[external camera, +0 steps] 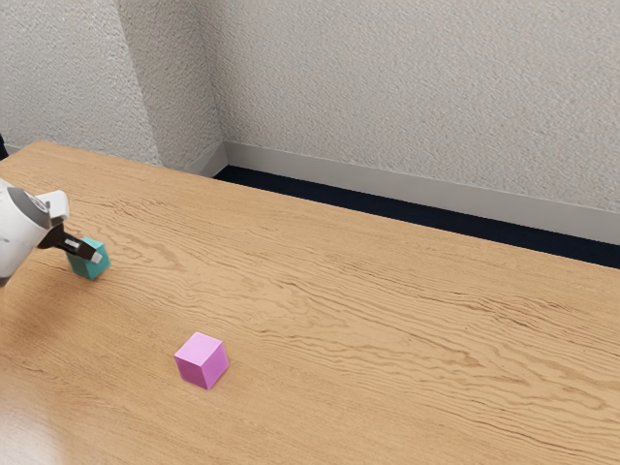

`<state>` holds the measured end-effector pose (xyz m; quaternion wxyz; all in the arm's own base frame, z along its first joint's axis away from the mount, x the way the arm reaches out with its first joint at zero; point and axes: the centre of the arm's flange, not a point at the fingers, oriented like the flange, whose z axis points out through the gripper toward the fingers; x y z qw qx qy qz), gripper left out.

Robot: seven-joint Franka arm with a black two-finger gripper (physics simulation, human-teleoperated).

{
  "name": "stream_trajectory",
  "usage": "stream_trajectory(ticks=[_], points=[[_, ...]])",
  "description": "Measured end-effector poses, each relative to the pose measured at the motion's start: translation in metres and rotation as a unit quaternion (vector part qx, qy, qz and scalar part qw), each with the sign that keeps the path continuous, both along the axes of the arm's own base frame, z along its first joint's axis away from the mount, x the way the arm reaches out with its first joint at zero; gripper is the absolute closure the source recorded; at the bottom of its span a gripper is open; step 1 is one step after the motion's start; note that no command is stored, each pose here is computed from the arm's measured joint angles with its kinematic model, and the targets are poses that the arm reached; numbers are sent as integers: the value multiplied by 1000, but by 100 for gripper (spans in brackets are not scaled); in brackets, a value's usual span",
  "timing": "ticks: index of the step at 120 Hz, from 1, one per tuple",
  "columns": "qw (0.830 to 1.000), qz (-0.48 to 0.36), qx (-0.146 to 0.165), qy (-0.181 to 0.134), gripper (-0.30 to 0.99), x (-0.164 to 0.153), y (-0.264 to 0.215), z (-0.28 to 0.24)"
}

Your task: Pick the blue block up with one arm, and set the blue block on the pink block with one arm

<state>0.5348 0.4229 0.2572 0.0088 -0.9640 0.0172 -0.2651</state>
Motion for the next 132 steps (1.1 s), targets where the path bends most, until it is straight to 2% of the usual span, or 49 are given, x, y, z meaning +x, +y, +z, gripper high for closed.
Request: stream_trajectory(ticks=[12,24,41,57,76,92,119,132], points=[[1000,-6,6,-2,31,-2,-7,12],[1000,-22,15,-4,31,-15,-42,50],[998,-64,23,-19,31,-42,-147,113],[995,-91,-5,-38,32,-64,-246,126],[997,-52,-34,-49,36,-116,-274,127],[996,-64,-41,-35,44,-124,-311,115],[995,-84,-47,-13,59,-118,-355,100],[996,-74,-54,-3,44,-126,-363,95]])
